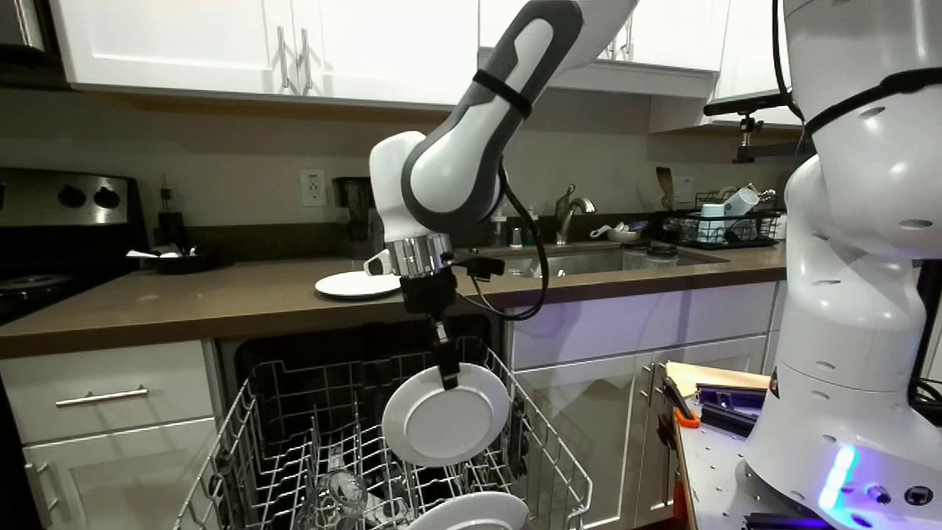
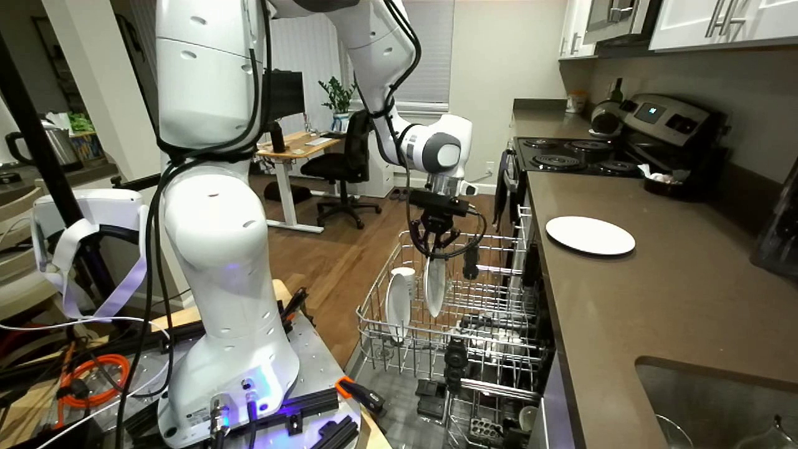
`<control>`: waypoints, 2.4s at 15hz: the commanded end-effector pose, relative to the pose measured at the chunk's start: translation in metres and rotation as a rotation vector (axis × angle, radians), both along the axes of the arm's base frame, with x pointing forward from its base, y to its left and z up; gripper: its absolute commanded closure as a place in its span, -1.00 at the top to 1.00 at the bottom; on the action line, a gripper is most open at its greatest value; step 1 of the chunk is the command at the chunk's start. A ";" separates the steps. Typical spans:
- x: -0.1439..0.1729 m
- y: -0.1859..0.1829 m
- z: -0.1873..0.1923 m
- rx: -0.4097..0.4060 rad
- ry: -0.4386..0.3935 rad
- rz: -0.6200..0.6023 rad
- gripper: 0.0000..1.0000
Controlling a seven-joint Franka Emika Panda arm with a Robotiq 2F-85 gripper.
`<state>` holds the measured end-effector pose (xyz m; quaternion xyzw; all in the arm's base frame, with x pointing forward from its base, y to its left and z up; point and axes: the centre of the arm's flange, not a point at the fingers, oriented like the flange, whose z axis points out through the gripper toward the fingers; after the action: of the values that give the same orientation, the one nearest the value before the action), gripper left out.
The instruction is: Move the white plate on the left side of the dishwasher rack to the right side of the rack
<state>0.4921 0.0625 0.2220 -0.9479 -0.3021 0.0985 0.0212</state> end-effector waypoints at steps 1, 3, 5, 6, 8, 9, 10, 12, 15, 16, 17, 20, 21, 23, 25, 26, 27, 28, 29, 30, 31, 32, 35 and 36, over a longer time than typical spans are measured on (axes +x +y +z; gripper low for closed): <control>-0.031 0.000 0.017 0.035 -0.018 0.037 -0.94; -0.036 0.003 0.019 0.044 -0.018 0.038 -0.94; -0.040 0.011 0.021 0.063 -0.021 0.036 -0.94; -0.042 0.016 0.021 0.068 -0.025 0.038 -0.94; -0.041 0.024 0.021 0.063 -0.044 0.048 -0.94; -0.040 0.028 0.019 0.049 -0.060 0.060 -0.94; -0.040 0.032 0.018 0.045 -0.072 0.071 -0.94; -0.041 0.038 0.012 0.035 -0.093 0.091 -0.94; -0.043 0.045 0.006 0.024 -0.102 0.108 -0.94; -0.043 0.045 0.004 0.021 -0.100 0.109 -0.94; -0.044 0.046 0.001 0.017 -0.093 0.106 -0.94; -0.044 0.046 -0.004 0.016 -0.077 0.090 -0.94; -0.045 0.046 -0.006 0.016 -0.076 0.085 -0.94; -0.045 0.046 -0.010 0.017 -0.079 0.073 -0.94; -0.046 0.047 -0.015 0.016 -0.077 0.063 -0.94; -0.046 0.047 -0.018 0.016 -0.078 0.058 -0.94; -0.046 0.047 -0.022 0.014 -0.080 0.054 -0.94; -0.046 0.047 -0.026 0.015 -0.079 0.051 -0.94; -0.046 0.048 -0.030 0.013 -0.080 0.049 -0.94; -0.046 0.047 -0.033 0.011 -0.080 0.045 -0.94; -0.047 0.048 -0.037 0.008 -0.078 0.043 -0.94; -0.047 0.048 -0.041 0.007 -0.075 0.041 -0.94; -0.051 0.049 -0.050 0.001 -0.069 0.035 -0.94; -0.052 0.049 -0.054 -0.002 -0.069 0.031 -0.94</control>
<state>0.4465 0.1081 0.1765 -0.9428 -0.3250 0.0723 0.0194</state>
